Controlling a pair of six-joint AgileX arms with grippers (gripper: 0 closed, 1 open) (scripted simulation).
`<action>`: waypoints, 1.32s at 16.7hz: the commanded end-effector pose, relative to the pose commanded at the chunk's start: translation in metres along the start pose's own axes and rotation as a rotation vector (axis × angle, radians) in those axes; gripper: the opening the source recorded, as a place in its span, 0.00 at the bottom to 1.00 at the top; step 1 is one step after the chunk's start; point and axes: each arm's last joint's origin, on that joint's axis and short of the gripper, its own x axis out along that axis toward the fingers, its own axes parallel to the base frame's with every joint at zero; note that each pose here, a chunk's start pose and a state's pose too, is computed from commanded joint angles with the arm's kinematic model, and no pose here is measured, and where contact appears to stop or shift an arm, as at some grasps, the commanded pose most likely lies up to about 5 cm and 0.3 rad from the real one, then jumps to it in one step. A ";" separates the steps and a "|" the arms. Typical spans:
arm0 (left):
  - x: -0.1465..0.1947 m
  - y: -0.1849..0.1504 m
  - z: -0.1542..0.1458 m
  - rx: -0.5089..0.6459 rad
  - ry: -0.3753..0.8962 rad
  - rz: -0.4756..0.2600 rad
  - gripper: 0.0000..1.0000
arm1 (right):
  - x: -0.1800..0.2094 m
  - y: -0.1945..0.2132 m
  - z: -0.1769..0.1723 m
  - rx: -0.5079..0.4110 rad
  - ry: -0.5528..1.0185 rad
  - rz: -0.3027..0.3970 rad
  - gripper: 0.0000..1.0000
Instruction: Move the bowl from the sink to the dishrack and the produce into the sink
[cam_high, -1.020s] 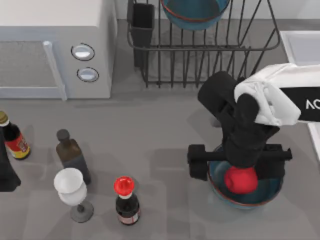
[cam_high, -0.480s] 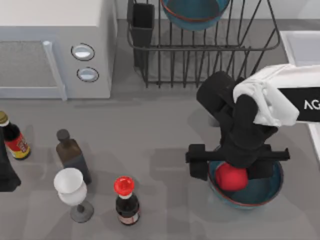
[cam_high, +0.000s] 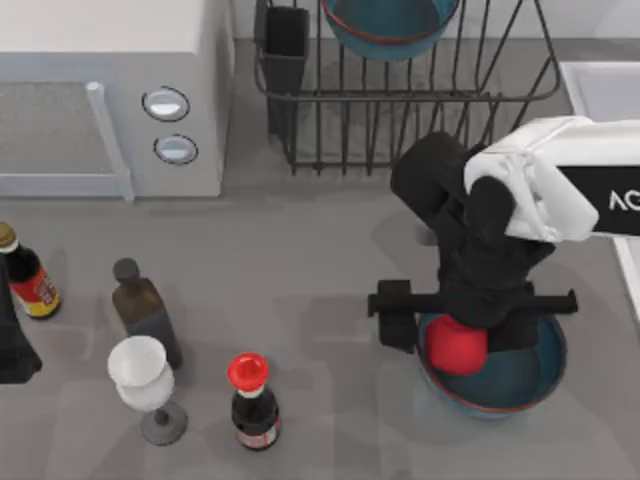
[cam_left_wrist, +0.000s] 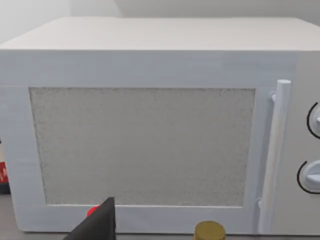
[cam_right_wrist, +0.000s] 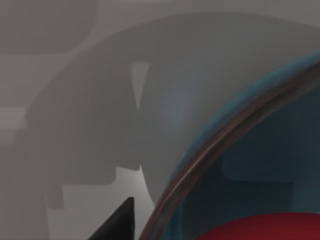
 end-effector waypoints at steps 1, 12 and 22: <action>0.000 0.000 0.000 0.000 0.000 0.000 1.00 | -0.009 0.001 0.002 0.000 0.000 0.000 0.00; 0.000 0.000 0.000 0.000 0.000 0.000 1.00 | -0.088 0.001 0.002 -0.003 0.006 0.000 0.00; 0.000 0.000 0.000 0.000 0.000 0.000 1.00 | -0.029 -0.090 0.047 0.073 -0.170 0.105 0.00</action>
